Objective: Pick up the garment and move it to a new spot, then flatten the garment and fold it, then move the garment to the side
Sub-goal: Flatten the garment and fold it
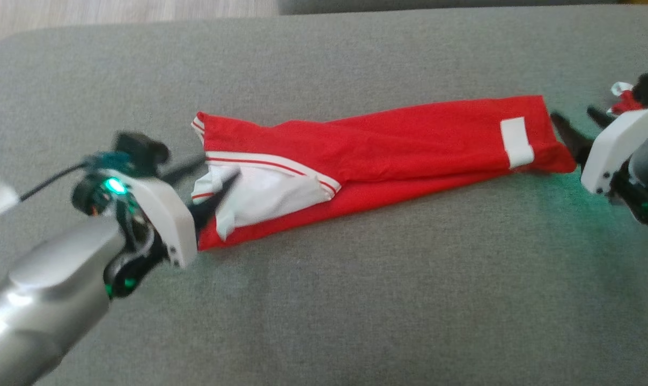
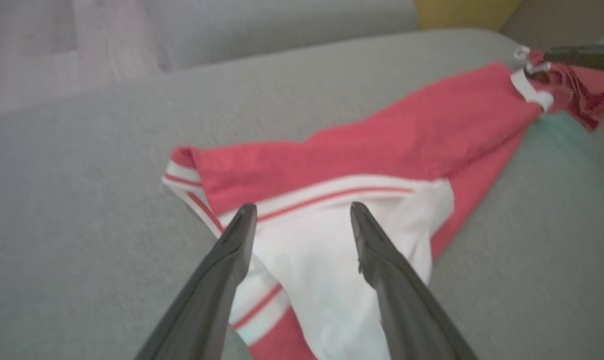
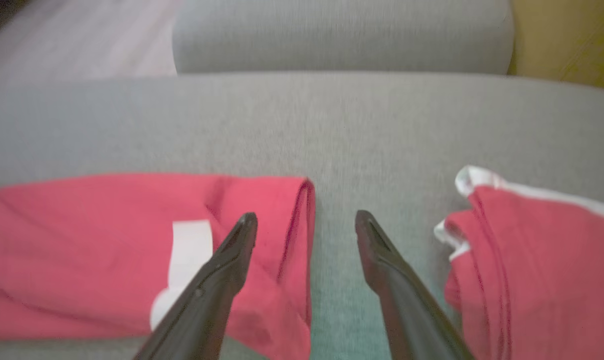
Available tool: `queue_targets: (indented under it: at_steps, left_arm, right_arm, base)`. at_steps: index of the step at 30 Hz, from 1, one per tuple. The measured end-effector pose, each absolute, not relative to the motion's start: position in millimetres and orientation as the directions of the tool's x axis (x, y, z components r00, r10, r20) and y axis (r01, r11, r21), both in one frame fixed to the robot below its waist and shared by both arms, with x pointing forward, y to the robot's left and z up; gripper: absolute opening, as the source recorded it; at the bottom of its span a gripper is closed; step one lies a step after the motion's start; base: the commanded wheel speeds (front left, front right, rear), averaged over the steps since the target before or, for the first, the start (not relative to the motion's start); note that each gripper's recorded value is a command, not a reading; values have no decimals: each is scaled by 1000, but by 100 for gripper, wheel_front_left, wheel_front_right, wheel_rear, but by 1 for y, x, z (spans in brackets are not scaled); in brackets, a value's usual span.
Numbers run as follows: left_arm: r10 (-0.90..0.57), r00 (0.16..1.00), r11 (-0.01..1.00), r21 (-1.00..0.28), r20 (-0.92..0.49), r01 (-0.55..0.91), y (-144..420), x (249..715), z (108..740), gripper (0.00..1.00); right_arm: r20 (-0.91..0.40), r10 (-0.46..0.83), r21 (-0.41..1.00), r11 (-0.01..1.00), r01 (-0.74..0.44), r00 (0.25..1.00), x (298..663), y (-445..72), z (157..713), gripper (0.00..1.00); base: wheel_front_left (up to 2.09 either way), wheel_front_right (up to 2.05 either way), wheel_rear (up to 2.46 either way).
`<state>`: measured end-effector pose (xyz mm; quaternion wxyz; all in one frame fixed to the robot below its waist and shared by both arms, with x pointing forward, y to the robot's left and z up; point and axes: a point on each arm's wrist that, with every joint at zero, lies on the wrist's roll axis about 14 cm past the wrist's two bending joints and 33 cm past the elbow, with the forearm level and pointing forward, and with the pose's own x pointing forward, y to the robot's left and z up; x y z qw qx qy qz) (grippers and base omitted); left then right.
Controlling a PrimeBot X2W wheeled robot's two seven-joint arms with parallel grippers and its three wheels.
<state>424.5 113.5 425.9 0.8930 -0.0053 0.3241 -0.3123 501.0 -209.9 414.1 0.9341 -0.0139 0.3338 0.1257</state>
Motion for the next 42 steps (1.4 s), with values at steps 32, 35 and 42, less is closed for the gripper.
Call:
queue_targets:
  at_steps: [32,35,42]
  left_arm:
    - [-141,987,943,-293,73,157,133,394,513,100]
    - [-148,987,943,-290,63,161,133,393,507,100]
    - [-164,986,944,-282,39,168,132,403,496,100]
  right_arm:
    - [-2,131,274,953,-126,991,413,-147,488,100]
    - [-6,131,255,959,-125,991,414,-148,487,100]
    - [-76,121,184,977,-105,990,435,-153,470,100]
  base:
    - [0,0,0]
    - [0,0,0]
    - [0,0,0]
